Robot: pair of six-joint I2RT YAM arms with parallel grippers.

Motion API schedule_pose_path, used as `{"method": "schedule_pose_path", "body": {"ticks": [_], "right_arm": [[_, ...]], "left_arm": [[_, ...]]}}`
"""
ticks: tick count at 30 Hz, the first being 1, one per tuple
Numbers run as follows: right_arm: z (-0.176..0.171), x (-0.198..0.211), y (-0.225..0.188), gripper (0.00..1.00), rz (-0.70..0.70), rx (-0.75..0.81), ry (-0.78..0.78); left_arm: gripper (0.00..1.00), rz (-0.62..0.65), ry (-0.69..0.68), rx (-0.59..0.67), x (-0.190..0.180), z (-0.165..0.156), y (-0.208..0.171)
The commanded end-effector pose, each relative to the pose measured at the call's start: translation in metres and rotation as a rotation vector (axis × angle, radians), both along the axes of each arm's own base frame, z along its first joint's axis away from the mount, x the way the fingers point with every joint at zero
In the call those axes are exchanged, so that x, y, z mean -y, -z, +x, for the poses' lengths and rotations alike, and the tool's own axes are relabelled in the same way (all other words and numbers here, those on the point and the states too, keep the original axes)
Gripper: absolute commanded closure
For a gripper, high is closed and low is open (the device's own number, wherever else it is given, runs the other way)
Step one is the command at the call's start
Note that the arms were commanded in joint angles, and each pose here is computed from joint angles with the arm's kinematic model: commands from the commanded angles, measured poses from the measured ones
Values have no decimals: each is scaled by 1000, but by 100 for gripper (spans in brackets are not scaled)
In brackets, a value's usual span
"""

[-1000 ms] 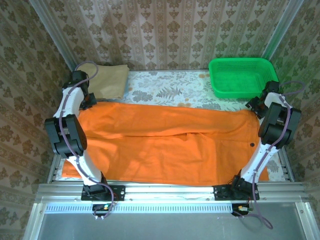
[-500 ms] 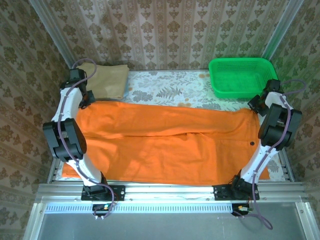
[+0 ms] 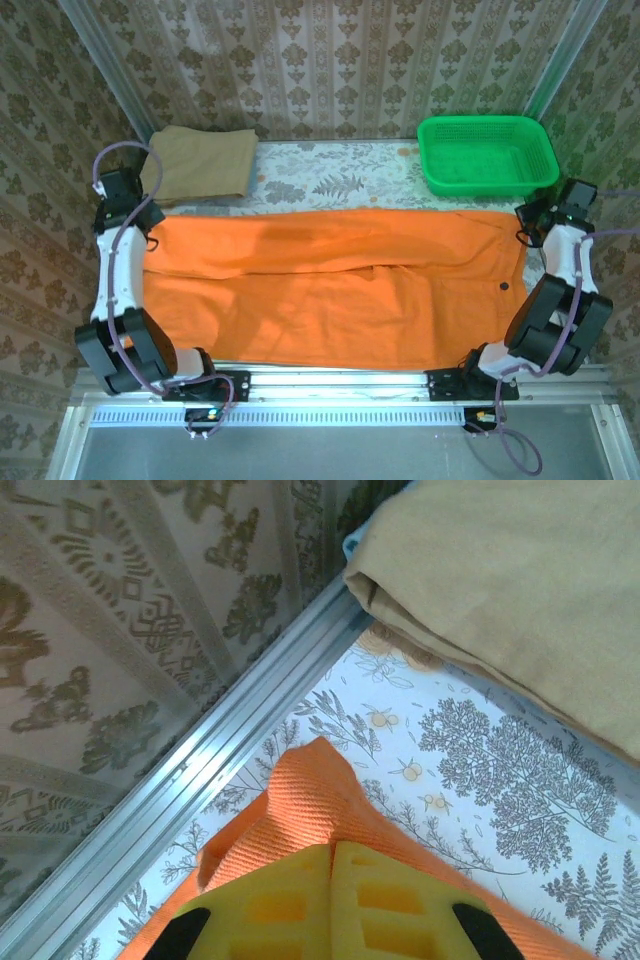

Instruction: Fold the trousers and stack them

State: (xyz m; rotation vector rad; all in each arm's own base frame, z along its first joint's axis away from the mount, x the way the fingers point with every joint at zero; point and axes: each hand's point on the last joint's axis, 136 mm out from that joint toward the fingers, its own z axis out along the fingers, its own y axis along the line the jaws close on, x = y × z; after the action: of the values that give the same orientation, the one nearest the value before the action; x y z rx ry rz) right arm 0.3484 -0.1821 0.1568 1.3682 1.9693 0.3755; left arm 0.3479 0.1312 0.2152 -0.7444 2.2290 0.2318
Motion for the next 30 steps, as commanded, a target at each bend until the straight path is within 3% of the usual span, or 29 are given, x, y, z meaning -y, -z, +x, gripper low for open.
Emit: {"method": "schedule_pose_path", "body": {"ticks": [1,5,14,20,25,30], "right_arm": [[-9,-5,-32,100,28,126,16],[-33,-9,-41,100,75,178,56],[-74,-35,-55,99,134,250,81],[-81,-57,-29,99,168,254,30],[-99,-80,-11,99,146,187,-26],[-126,-106,16,98,154,135,-28]], "left_arm": [[100,19,-85,163,-14,-11,-26],[100,4,-177,234,-26,-41,-32],[100,-104,-315,222,-33,-83,-36],[100,-287,-267,206,-14,-59,-13],[100,-308,-228,218,1,-47,-5],[100,-348,-112,180,45,-26,10]]}}
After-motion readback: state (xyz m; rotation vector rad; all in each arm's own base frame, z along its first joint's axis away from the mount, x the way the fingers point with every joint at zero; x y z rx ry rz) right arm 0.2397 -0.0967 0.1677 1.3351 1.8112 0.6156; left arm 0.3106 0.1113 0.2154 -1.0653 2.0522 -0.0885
